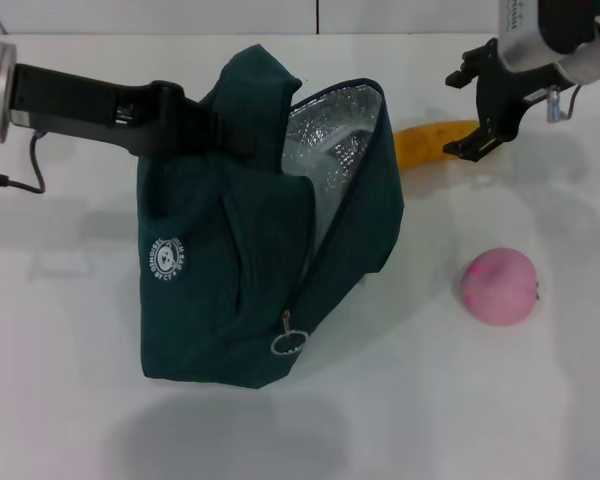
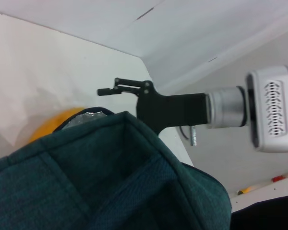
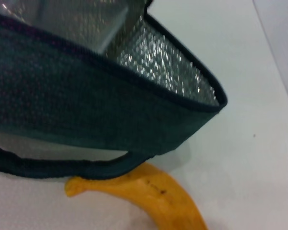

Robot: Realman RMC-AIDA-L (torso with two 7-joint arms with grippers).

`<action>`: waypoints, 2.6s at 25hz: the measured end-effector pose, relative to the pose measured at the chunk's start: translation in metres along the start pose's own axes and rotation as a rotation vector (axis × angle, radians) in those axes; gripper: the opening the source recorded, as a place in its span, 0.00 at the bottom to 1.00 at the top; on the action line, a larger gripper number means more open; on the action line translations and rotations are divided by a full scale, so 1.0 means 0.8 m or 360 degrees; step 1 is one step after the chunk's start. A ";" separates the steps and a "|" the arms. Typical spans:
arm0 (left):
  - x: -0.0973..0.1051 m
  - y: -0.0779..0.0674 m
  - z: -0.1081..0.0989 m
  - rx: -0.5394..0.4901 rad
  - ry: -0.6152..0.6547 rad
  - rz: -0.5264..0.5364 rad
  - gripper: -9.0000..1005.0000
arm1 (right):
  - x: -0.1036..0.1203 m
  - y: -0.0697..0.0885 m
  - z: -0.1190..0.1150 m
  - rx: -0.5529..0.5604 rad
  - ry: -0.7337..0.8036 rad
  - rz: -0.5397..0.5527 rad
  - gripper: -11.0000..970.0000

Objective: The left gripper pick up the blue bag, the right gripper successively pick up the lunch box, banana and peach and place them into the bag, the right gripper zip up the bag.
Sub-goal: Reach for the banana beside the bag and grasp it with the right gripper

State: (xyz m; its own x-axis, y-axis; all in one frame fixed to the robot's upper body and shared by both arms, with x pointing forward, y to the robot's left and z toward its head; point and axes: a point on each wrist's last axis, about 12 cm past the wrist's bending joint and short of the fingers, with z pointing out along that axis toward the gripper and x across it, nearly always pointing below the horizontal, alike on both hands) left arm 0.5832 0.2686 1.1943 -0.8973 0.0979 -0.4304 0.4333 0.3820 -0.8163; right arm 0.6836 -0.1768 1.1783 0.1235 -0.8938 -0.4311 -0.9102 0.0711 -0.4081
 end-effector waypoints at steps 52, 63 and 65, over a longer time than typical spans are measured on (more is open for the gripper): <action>-0.001 -0.002 0.011 0.0012 0.0022 0.0015 0.05 | 0.045 0.030 0.040 0.0061 0.0029 0.0288 0.89; 0.000 -0.001 0.010 0.0011 0.0019 0.0017 0.05 | 0.042 0.030 0.037 0.0037 -0.0026 0.0340 0.88; 0.000 -0.001 0.010 0.0011 0.0019 0.0016 0.05 | 0.042 0.029 0.036 0.0056 -0.0045 0.0375 0.88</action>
State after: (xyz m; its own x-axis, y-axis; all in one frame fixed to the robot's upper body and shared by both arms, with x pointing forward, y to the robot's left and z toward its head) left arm 0.5838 0.2607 1.1920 -0.8937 0.1130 -0.4342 0.4431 0.3746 -0.8145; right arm 0.6782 -0.1927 1.1314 -0.0795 -0.8379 -0.5399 -0.9009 0.2923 -0.3209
